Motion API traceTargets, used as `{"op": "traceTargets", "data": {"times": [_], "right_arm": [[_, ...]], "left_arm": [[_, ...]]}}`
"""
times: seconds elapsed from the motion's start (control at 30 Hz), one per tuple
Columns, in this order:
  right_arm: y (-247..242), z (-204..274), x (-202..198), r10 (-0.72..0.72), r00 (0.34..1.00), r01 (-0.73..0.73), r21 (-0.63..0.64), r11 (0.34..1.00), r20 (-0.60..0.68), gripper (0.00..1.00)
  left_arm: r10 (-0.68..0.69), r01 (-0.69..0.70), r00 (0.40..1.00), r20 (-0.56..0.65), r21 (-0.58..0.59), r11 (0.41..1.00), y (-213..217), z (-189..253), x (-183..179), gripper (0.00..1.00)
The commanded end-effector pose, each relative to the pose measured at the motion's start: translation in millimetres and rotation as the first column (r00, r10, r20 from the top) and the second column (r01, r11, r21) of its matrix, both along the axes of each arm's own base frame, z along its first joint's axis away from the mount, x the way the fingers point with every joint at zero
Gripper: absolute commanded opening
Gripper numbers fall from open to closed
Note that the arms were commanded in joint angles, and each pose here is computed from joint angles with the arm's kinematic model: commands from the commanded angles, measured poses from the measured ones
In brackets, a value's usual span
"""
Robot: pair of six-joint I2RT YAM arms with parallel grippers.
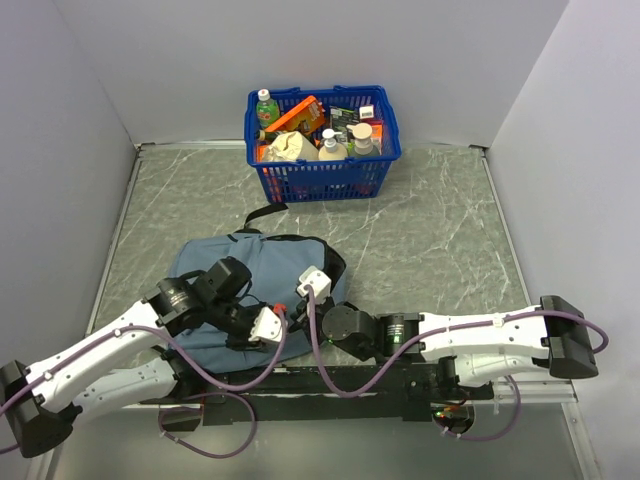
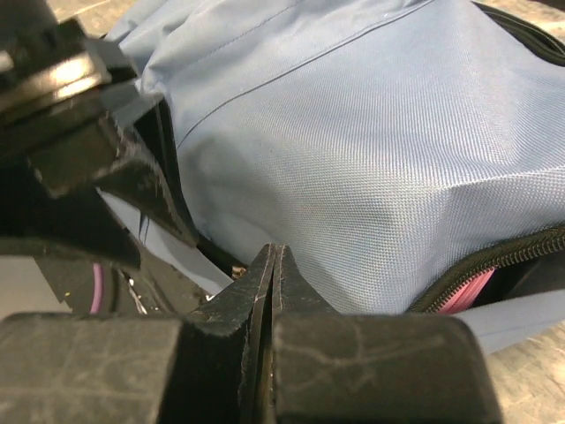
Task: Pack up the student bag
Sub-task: Zip the student bag at the center of the board.
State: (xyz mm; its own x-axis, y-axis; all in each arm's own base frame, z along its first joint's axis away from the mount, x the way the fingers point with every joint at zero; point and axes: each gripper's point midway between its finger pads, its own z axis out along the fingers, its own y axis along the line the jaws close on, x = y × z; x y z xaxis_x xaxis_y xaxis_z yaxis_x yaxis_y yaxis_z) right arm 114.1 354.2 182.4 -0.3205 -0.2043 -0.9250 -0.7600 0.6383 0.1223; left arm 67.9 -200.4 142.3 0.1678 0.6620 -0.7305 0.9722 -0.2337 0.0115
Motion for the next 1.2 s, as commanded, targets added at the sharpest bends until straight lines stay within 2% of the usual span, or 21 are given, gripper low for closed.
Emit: {"op": "traceTargets", "data": {"times": [0.0,0.2,0.4,0.5,0.53,0.63,0.83,0.97,1.17], "right_arm": [[-11.5,17.8,15.8,-0.095,0.995,0.094,0.080,0.992,0.010,0.00],[-15.9,25.0,18.4,-0.094,0.996,0.094,0.132,0.987,-0.008,0.00],[-24.2,30.1,21.2,-0.116,0.993,0.119,0.170,0.978,-0.024,0.00],[-28.5,28.9,21.9,-0.121,0.992,0.126,0.186,0.974,-0.038,0.00],[-30.0,27.4,23.9,-0.129,0.991,0.135,0.185,0.974,-0.043,0.00],[-39.2,17.7,31.0,-0.160,0.985,0.168,0.165,0.972,-0.060,0.00],[-79.5,-6.1,68.0,-0.281,0.956,0.289,0.113,0.951,-0.086,0.00],[-107.7,-0.5,102.6,-0.371,0.926,0.376,0.113,0.919,-0.067,0.00],[-122.6,7.8,132.4,-0.423,0.906,0.423,0.091,0.901,-0.020,0.00]], "left_arm": [[-0.029,0.030,1.000,0.009,-0.072,0.997,-18.8,8.4,0.3,0.41],[0.081,-0.076,0.996,0.044,-0.103,0.992,-35.7,-3.6,23.5,0.37],[0.084,-0.079,0.995,0.054,-0.089,0.993,-39.7,-16.0,25.6,0.34],[0.085,-0.079,0.994,0.063,-0.098,0.992,-43.3,-19.1,27.3,0.24],[0.085,-0.078,0.994,0.069,-0.102,0.992,-44.6,-19.0,28.0,0.16],[0.077,-0.067,0.993,0.088,-0.111,0.992,-47.4,-15.4,30.7,0.01],[0.023,-0.013,0.994,0.107,-0.091,0.996,-45.0,-7.8,25.5,0.01],[0.009,0.001,0.992,0.126,-0.075,0.997,-42.4,-8.6,25.3,0.01],[-0.047,0.055,0.990,0.130,-0.062,0.997,-38.7,-8.5,18.0,0.01]]}}
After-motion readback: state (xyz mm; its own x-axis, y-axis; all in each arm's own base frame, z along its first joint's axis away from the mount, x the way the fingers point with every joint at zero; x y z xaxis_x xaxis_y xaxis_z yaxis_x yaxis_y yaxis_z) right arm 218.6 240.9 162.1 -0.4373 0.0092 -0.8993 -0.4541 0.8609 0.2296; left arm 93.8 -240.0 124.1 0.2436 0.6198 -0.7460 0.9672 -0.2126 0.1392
